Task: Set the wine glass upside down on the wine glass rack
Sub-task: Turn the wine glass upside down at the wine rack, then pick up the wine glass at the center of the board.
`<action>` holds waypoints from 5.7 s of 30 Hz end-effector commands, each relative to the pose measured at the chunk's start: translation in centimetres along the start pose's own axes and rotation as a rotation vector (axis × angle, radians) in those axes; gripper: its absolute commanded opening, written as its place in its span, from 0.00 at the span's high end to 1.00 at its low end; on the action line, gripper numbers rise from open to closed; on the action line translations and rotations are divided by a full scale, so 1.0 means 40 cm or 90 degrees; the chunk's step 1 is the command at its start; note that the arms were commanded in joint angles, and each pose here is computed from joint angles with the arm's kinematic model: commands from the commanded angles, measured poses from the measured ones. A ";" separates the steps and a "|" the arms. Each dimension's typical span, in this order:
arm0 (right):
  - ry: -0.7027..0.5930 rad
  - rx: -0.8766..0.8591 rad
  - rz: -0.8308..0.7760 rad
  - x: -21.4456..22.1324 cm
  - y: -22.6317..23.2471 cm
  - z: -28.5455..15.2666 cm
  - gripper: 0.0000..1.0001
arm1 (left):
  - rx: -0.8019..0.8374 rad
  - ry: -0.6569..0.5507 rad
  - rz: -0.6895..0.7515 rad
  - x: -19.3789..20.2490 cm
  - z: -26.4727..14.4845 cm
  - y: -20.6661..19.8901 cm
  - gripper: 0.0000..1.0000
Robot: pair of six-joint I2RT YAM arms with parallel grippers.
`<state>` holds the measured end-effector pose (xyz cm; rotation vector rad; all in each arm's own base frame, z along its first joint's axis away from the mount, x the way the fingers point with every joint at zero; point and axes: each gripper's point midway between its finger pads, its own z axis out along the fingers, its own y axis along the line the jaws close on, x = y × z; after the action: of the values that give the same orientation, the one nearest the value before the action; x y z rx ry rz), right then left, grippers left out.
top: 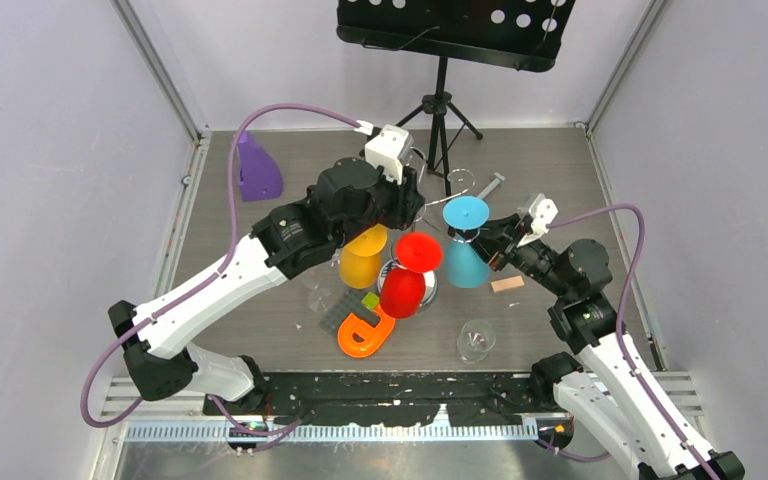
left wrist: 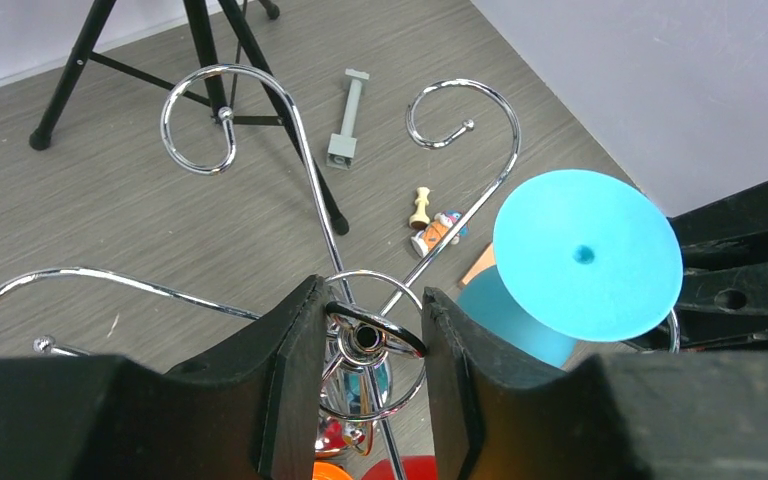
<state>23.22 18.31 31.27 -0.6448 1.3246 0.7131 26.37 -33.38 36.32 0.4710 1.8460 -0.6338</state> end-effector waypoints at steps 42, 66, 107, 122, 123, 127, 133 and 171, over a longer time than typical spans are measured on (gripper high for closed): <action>-0.096 -0.195 0.002 -0.054 0.137 -0.006 0.94 | -0.022 -0.012 -0.024 0.008 0.038 0.019 0.86; -0.144 -0.245 0.032 -0.064 0.210 0.066 0.95 | -0.028 -0.004 -0.030 0.016 0.042 0.022 1.00; -0.181 -0.266 -0.017 -0.085 0.261 -0.003 0.94 | -0.031 0.007 -0.041 0.027 0.048 0.021 1.00; -0.025 -0.148 -0.041 0.021 0.172 0.028 0.57 | -0.023 0.005 -0.041 0.025 0.048 0.015 0.98; -0.031 -0.146 -0.044 0.017 0.172 0.023 0.55 | -0.022 0.005 -0.042 0.025 0.048 0.015 0.97; -0.047 -0.128 -0.062 -0.007 0.164 0.005 0.50 | -0.020 -0.001 -0.043 0.018 0.042 0.014 0.90; -0.065 -0.113 -0.079 -0.051 0.166 -0.037 0.44 | -0.017 -0.015 -0.043 -0.002 0.026 0.015 0.73; 0.323 0.313 0.242 0.110 0.013 -0.252 0.29 | -0.168 -0.192 -0.123 -0.111 -0.371 0.221 0.02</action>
<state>17.58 11.66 26.89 -0.2404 1.9632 0.4952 22.04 -21.51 45.58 0.1621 1.6185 -0.6895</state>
